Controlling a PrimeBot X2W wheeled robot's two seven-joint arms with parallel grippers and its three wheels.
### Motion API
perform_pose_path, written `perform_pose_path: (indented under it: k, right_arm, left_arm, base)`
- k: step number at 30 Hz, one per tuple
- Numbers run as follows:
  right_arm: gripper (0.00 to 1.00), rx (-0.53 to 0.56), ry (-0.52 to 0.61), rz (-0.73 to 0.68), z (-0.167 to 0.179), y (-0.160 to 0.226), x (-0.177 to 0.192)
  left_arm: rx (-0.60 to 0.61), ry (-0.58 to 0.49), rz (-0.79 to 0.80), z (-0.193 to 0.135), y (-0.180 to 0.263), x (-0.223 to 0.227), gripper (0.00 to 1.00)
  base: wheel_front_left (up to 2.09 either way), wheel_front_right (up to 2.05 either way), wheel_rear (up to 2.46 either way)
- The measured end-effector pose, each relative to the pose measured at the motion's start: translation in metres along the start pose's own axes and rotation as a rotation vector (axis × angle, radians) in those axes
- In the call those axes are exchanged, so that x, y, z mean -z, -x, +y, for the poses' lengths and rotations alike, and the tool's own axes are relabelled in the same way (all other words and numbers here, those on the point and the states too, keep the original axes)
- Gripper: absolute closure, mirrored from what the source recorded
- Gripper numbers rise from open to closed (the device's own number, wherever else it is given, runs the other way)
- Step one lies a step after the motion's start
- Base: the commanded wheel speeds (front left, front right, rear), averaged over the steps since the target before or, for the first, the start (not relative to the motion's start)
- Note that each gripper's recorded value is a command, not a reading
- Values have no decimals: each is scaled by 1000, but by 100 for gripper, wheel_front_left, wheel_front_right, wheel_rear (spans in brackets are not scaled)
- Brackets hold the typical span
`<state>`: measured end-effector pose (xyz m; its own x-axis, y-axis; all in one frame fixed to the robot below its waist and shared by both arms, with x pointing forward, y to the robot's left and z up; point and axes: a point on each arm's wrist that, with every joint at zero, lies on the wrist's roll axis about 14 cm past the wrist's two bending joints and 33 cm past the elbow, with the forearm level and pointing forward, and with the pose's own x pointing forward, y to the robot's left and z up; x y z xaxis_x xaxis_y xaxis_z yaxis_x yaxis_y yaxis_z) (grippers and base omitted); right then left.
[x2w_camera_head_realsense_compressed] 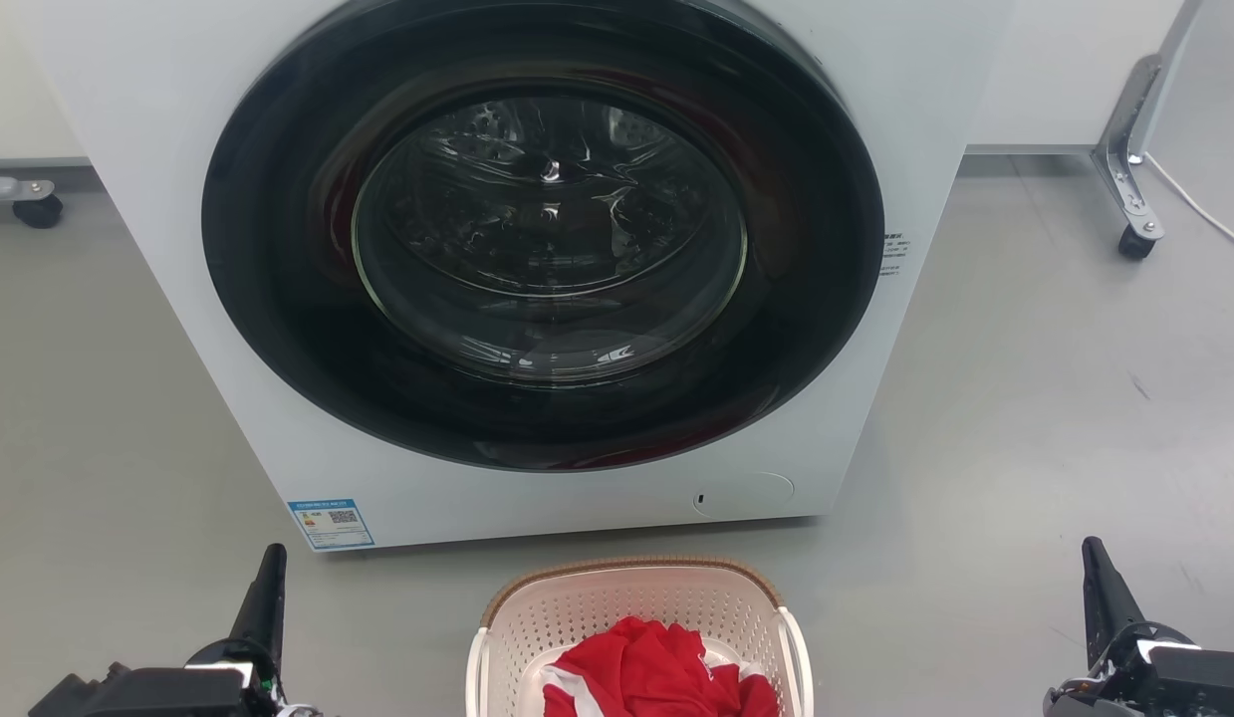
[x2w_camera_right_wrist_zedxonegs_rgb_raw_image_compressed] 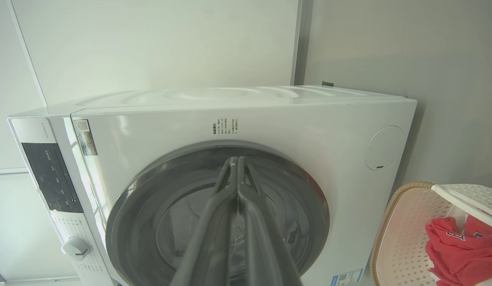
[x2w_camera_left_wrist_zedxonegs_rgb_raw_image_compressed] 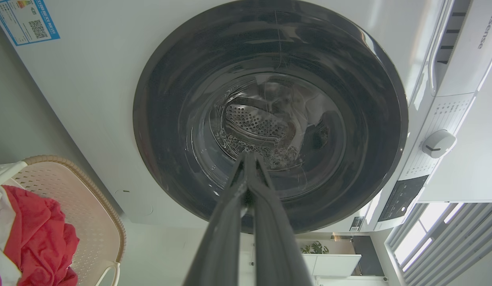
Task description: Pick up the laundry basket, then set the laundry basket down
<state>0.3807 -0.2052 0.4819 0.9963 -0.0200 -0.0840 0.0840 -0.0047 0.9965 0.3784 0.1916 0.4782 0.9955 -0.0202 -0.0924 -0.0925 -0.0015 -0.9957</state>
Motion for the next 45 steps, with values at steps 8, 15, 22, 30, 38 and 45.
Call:
perform_pose_path:
  k: [8,15,22,30,38,45]
  right_arm:
    - [100,0,0,0,0,0,0]
    - [100,0,0,0,0,0,0]
    - [100,0,0,0,0,0,0]
    - [100,0,0,0,0,0,0]
    - [100,0,0,0,0,0,0]
    - [100,0,0,0,0,0,0]
  left_arm:
    - [0,0,0,0,0,0,100]
    - [0,0,0,0,0,0,100]
    - [0,0,0,0,0,0,100]
    - [0,0,0,0,0,0,100]
    - [0,0,0,0,0,0,100]
    - [0,0,0,0,0,0,100]
  base:
    - [0,0,0]
    - [0,0,0]
    - [0,0,0]
    - [0,0,0]
    - [0,0,0]
    - [0,0,0]
